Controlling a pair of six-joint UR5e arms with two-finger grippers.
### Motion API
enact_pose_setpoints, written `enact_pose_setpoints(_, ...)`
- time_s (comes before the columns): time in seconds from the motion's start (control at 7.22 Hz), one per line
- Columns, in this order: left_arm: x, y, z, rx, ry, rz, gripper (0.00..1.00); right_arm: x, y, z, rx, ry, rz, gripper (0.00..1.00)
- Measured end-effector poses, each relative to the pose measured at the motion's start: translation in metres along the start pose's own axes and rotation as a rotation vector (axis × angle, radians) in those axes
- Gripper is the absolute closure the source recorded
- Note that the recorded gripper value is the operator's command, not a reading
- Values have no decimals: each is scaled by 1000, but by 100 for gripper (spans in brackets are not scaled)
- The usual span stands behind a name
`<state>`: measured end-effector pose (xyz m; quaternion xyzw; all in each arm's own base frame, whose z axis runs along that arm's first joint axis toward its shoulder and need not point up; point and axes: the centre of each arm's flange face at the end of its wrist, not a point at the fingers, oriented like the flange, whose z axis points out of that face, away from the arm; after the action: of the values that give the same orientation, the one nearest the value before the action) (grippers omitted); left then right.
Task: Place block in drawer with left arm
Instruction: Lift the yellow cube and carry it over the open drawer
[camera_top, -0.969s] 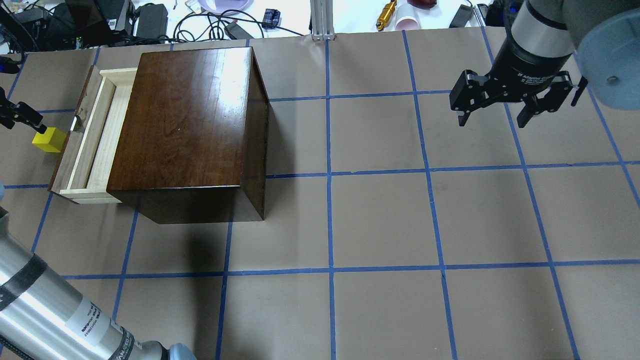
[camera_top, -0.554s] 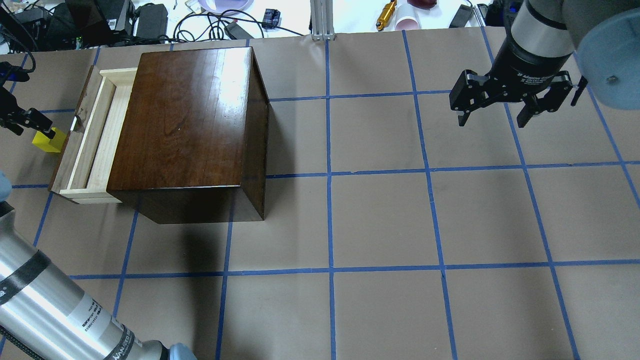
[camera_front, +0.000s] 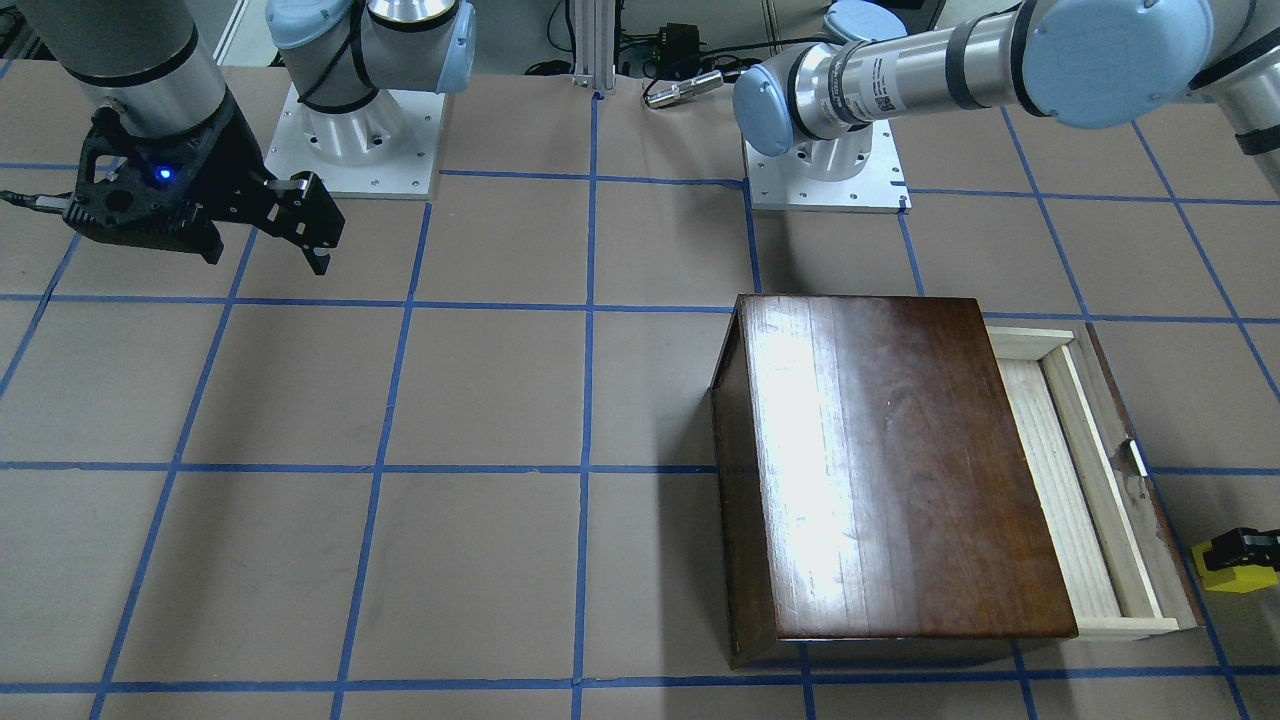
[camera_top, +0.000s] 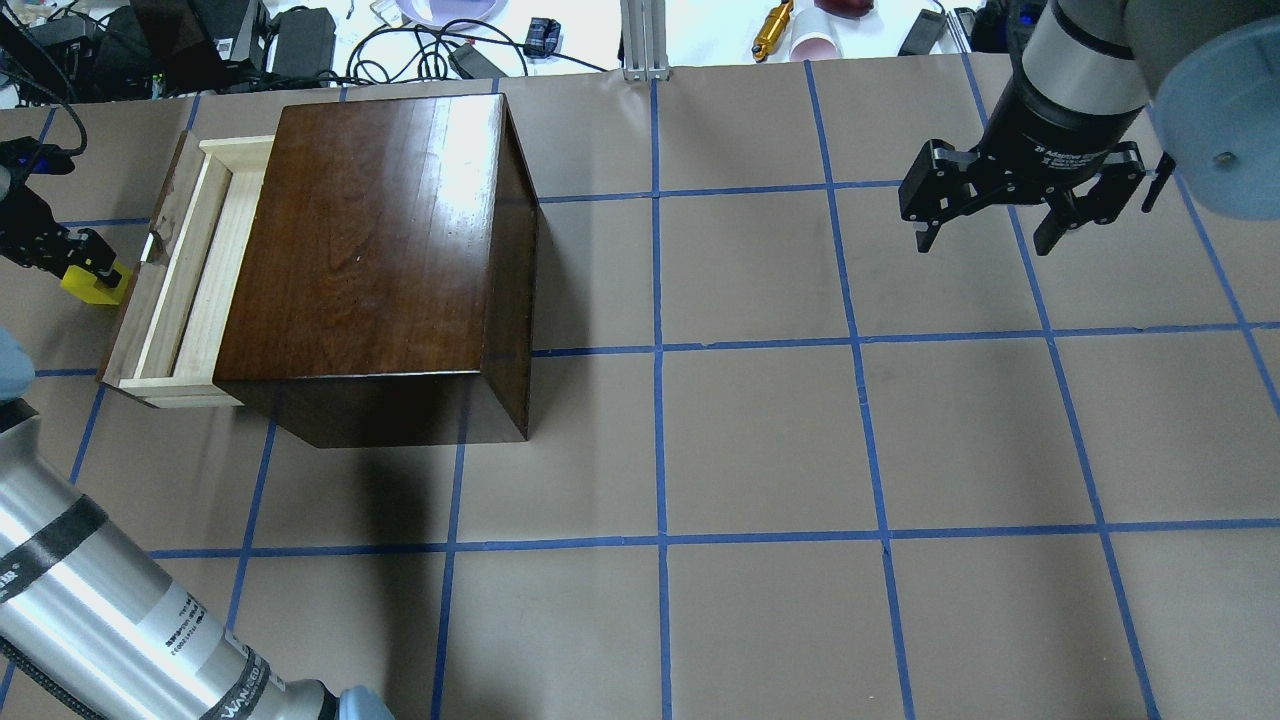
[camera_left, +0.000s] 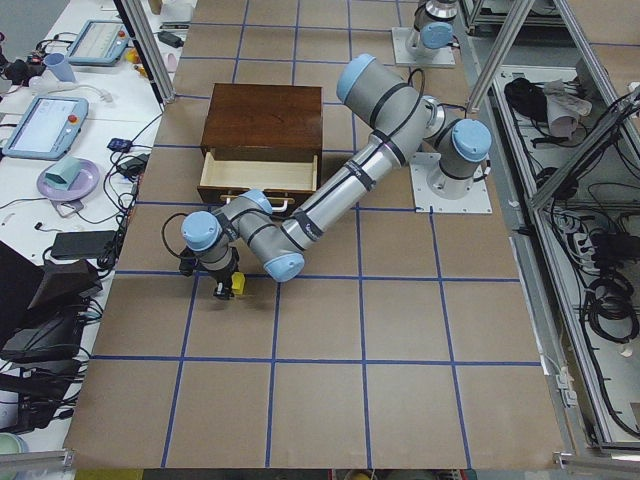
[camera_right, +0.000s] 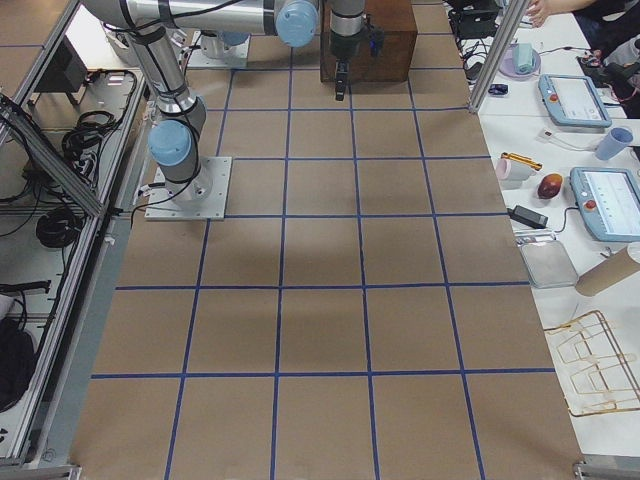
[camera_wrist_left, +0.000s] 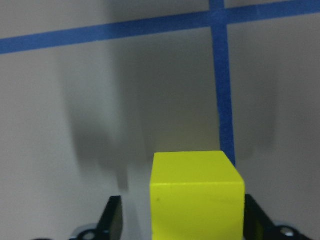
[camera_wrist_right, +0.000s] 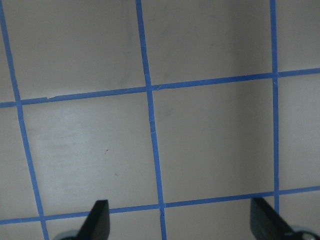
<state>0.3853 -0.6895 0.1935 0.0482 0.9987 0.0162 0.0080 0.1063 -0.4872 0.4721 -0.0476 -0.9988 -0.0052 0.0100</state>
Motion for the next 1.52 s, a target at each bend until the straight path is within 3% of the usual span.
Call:
enact_pose_setpoints(0.42, 3, -2, -35, 26, -22, 15, 100, 0, 0, 0, 0, 0, 0, 0)
enact_pose_setpoints(0.69, 30, 2, -107, 38, -35, 41, 100, 0, 0, 0, 0, 0, 0, 0)
enact_pose_setpoints(1.11, 109, 15, -230, 46, -31, 75, 100, 0, 0, 0, 0, 0, 0, 0)
enact_pose_setpoints(1.38, 181, 9, -267, 59, -6, 25, 100, 0, 0, 0, -1, -1, 0, 0)
enact_pose_setpoints(1.52, 212, 3, -265, 65, 37, -14, 100, 0, 0, 0, -1, -1, 0, 0)
